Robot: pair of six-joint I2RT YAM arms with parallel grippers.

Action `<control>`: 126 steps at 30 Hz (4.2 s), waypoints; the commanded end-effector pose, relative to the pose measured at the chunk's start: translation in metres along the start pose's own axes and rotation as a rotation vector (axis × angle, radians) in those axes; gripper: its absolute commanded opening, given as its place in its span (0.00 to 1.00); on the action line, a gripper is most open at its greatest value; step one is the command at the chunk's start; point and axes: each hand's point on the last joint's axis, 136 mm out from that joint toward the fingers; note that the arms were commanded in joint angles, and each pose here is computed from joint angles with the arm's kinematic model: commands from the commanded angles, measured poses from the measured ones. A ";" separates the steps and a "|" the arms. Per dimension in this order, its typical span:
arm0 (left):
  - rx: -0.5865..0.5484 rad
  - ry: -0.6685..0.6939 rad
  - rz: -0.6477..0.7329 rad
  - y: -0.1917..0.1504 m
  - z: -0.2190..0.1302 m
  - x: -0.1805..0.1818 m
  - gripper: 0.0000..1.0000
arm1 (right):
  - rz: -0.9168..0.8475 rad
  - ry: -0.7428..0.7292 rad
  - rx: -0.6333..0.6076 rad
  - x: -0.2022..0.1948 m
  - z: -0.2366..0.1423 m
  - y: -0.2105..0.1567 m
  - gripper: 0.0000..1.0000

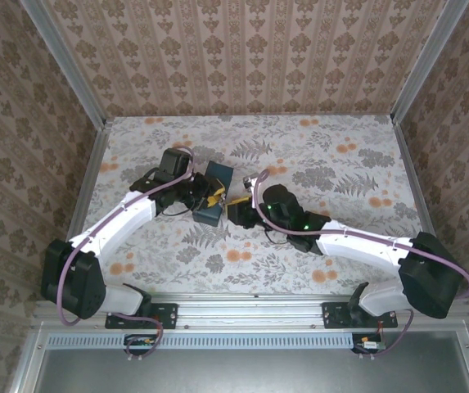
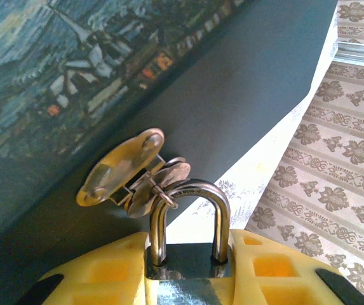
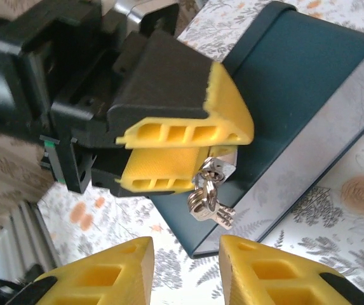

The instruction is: Unlock a padlock with a key

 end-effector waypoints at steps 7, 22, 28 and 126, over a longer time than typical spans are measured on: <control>-0.025 -0.063 0.051 0.005 -0.006 -0.020 0.00 | 0.182 0.015 0.011 -0.008 0.017 -0.004 0.34; -0.023 -0.058 0.053 0.004 -0.007 -0.021 0.00 | 0.178 0.015 -0.013 -0.008 0.029 0.004 0.33; -0.022 -0.059 0.057 0.003 -0.007 -0.022 0.00 | 0.200 0.012 -0.034 -0.009 0.033 0.008 0.30; 0.149 -0.134 0.160 -0.015 -0.011 -0.028 0.00 | -1.662 -0.152 -0.105 0.019 0.022 0.000 0.31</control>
Point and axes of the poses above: each hand's point on the last joint's axis, 136 mm out from that joint toward the fingers, its own z axis out along the fingers, its own x axis along the line the jaws close on, y = z × x, and after that the axes turned 2 degrees about z, right-handed
